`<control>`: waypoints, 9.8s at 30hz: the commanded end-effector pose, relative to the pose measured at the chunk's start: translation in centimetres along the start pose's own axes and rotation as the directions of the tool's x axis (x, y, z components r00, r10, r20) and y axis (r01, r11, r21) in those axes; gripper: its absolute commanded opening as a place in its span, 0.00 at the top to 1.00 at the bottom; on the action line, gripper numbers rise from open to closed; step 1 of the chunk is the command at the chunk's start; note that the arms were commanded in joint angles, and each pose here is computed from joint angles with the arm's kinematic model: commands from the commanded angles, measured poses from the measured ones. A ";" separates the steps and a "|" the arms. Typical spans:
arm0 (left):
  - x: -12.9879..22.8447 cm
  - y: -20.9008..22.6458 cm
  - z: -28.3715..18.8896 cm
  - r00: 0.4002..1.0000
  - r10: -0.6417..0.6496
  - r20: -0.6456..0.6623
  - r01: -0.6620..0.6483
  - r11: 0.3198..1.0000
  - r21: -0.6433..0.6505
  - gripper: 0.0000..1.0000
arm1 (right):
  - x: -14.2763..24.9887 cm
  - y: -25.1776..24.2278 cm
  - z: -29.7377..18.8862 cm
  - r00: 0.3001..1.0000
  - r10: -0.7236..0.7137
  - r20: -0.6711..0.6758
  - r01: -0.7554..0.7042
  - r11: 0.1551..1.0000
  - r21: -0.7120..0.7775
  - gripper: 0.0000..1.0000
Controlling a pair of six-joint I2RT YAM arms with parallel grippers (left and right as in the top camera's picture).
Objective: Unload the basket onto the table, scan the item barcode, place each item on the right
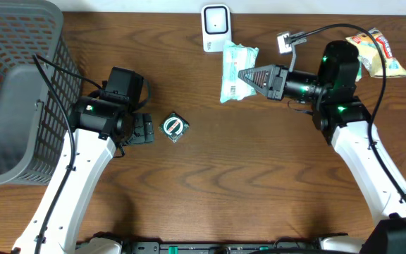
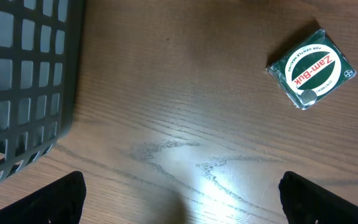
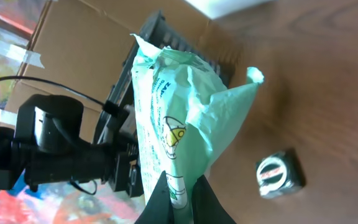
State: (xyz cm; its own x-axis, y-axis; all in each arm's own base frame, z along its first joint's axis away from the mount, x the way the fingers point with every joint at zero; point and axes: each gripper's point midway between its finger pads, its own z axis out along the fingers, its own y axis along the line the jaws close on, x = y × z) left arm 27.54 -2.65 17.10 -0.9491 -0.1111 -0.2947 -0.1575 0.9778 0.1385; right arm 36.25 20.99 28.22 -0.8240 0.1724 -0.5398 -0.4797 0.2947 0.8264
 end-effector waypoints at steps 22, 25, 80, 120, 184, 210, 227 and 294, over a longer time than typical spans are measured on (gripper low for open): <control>0.0 0.3 0.1 1.000 -0.003 -0.004 0.003 1.000 -0.013 0.02 | 1.7 -0.5 1.9 0.999 0.043 -0.021 -0.041 0.994 0.104 0.98; 0.0 0.3 0.1 1.000 -0.003 -0.005 0.003 1.000 -0.012 0.02 | 1.7 -0.9 1.8 0.999 0.043 -0.014 -0.041 0.992 0.123 0.99; 0.0 0.3 0.1 1.000 -0.003 -0.004 0.003 1.000 -0.013 0.02 | 11.1 -21.2 -6.0 0.934 0.093 -0.344 0.346 -0.007 0.938 0.99; 0.0 0.3 0.1 1.000 -0.003 -0.004 0.003 1.000 -0.013 0.02 | 9.9 -23.8 -10.0 0.878 0.420 -0.230 -0.125 0.664 0.737 0.29; 0.0 0.3 0.1 1.000 -0.003 -0.004 0.003 1.000 -0.013 0.02 | 9.4 -19.2 -3.8 0.761 0.324 -0.562 0.451 0.358 0.818 0.61; 0.0 0.3 0.1 1.000 -0.003 -0.004 0.003 1.000 -0.013 0.02 | 10.4 -23.4 -3.6 0.849 0.319 -0.421 0.305 0.354 0.884 0.99; 0.0 0.3 0.1 1.000 -0.003 -0.004 0.003 1.000 -0.013 0.02 | -11.1 -13.7 5.4 0.972 -0.234 0.026 0.129 0.621 0.773 0.99; 0.0 0.3 0.1 1.000 -0.003 -0.004 0.003 1.000 -0.013 0.02 | -12.1 -29.2 -22.5 0.993 0.120 0.011 -0.005 -0.045 0.999 0.01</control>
State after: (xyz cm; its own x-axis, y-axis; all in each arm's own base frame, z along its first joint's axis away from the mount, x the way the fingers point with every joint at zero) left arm 27.53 -2.65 17.10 -0.9492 -0.1111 -0.2944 -0.1574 0.9778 0.1387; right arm 52.59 -14.54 13.82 -0.8728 0.2256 -0.4328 0.3768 0.8751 -0.3037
